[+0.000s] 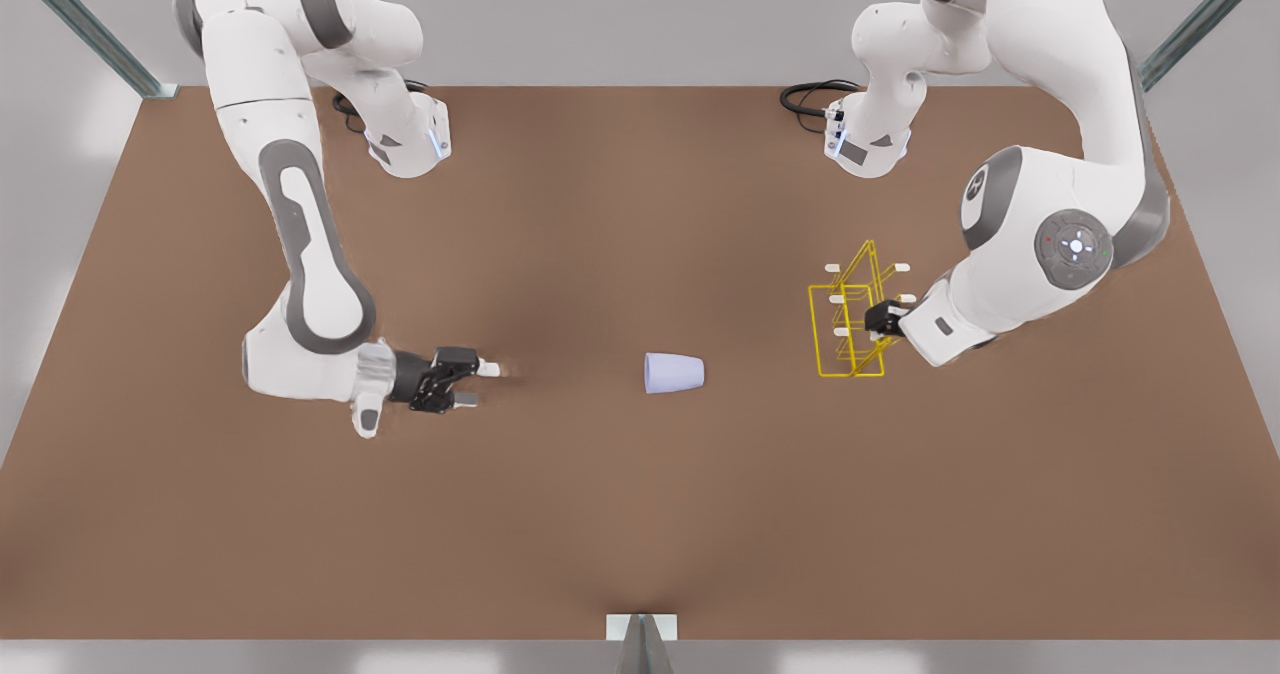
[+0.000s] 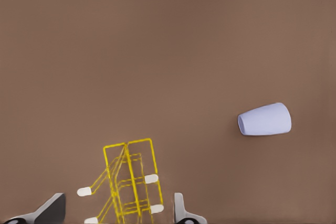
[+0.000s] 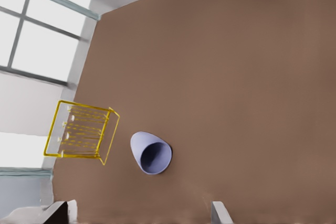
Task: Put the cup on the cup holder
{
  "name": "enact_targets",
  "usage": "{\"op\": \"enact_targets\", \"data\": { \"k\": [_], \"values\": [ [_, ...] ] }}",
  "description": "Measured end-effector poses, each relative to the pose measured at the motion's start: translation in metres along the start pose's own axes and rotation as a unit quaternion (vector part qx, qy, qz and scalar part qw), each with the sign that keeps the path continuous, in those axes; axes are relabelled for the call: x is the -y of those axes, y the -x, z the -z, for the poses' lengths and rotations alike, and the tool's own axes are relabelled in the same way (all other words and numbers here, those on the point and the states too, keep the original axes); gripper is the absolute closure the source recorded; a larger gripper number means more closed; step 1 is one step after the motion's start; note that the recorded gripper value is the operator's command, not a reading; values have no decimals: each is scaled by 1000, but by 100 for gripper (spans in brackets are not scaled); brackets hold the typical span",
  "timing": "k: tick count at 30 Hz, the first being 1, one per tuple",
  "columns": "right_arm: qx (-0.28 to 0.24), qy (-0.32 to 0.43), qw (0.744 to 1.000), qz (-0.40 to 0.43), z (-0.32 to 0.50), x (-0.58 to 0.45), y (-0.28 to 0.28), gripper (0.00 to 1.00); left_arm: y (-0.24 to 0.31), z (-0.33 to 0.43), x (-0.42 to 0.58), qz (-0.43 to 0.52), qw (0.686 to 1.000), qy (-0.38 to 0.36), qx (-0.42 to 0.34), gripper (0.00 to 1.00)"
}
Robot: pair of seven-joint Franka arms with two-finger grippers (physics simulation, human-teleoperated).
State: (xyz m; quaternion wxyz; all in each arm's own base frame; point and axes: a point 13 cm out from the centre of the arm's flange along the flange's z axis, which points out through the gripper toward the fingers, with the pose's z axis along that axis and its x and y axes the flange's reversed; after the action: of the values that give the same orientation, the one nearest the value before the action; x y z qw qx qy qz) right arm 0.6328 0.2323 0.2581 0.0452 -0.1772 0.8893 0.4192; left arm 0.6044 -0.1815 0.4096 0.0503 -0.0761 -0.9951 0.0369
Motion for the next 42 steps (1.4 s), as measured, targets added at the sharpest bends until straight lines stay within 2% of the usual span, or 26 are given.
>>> {"op": "enact_targets", "data": {
  "k": [2, 4, 6, 8, 12, 17, 21, 25, 35, 42],
  "values": [
    [-62, -124, 989, 53, 82, 7, -18, 0, 2, -17, 71, 24, 1000, -9, 8, 0],
    [-117, -252, 957, 87, 155, 9, -34, 0, 8, -40, 115, 85, 996, -10, 14, 0],
    [-142, -332, 930, 71, 221, 22, -46, 0, 17, -63, 137, 166, 986, -5, 22, 0],
    [-148, -371, 916, 46, 264, 21, -49, 0, 25, -87, 155, 247, 968, 4, 33, 0],
    [-136, -391, 910, 14, 296, -10, -37, 0, 40, -127, 164, 425, 904, 5, 46, 0],
    [-108, -401, 909, -30, 324, -22, -32, 0, 50, -177, 153, 619, 784, -5, 39, 0],
    [-88, -410, 906, -54, 340, -30, -30, 0, 23, -237, 143, 715, 699, 7, 29, 0],
    [-76, -416, 902, -83, 352, -23, -34, 0, 19, -251, 152, 772, 634, -20, 35, 0],
    [-62, -422, 897, -115, 350, -19, -32, 0, 17, -275, 218, 832, 549, -69, 35, 0],
    [-50, -424, 895, -128, 352, -18, -30, 0, 4, -296, 245, 841, 537, -68, 32, 0]
  ]
}}
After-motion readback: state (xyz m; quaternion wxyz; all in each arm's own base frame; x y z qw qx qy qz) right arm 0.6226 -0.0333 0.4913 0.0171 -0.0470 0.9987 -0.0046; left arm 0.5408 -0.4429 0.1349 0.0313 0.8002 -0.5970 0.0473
